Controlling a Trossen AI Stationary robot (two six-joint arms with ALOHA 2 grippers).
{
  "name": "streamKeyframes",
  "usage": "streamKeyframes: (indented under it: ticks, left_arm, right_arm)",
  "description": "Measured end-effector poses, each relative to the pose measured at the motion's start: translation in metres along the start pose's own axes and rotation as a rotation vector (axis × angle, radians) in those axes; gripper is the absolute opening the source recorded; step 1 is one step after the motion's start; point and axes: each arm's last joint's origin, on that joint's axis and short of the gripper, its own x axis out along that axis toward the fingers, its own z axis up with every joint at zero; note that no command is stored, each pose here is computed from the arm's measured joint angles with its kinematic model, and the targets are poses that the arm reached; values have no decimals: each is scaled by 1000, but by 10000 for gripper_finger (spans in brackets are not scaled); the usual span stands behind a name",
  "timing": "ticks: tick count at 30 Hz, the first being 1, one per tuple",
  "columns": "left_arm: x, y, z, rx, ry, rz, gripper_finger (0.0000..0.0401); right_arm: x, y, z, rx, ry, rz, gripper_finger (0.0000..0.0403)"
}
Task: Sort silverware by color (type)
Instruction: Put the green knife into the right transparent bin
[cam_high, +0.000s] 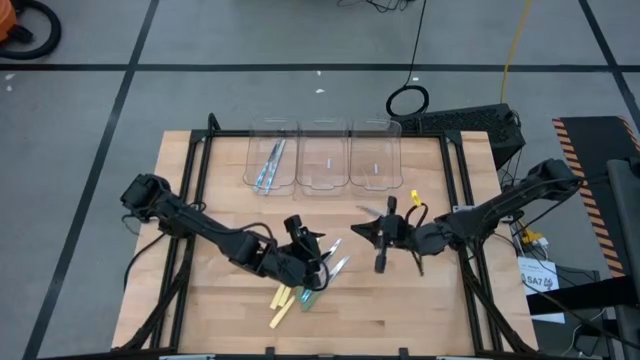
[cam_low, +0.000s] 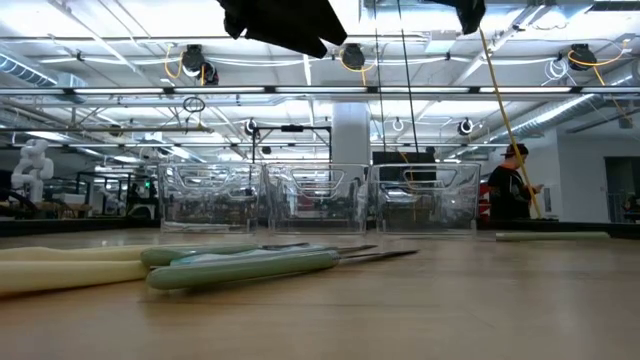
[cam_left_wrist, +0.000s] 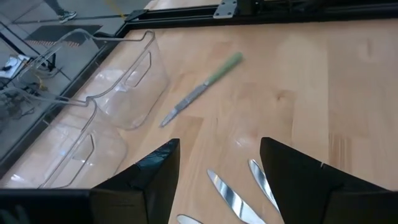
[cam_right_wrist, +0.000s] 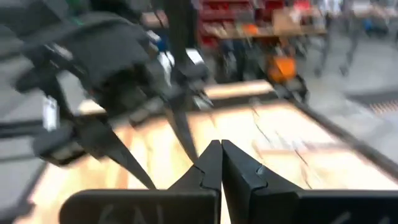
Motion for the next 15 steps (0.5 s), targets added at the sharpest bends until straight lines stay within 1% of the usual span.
streamKeyframes:
  ticks: [3,6,11,15]
  left_arm:
    - [-3,-3,0,31,-3,-10,230]
    - [-5,-5,2,46,-4,-16,230]
    - [-5,-5,2,47,13,-58,230]
    - [-5,-6,1,49,34,-121,230]
  right_arm:
    - [-7,4,7,-2,140,-73,1]
    - [-12,7,6,-17,275,-144,1]
    - [-15,5,-12,-30,446,-237,1]
    - [-12,-9,-27,-63,605,-330,4]
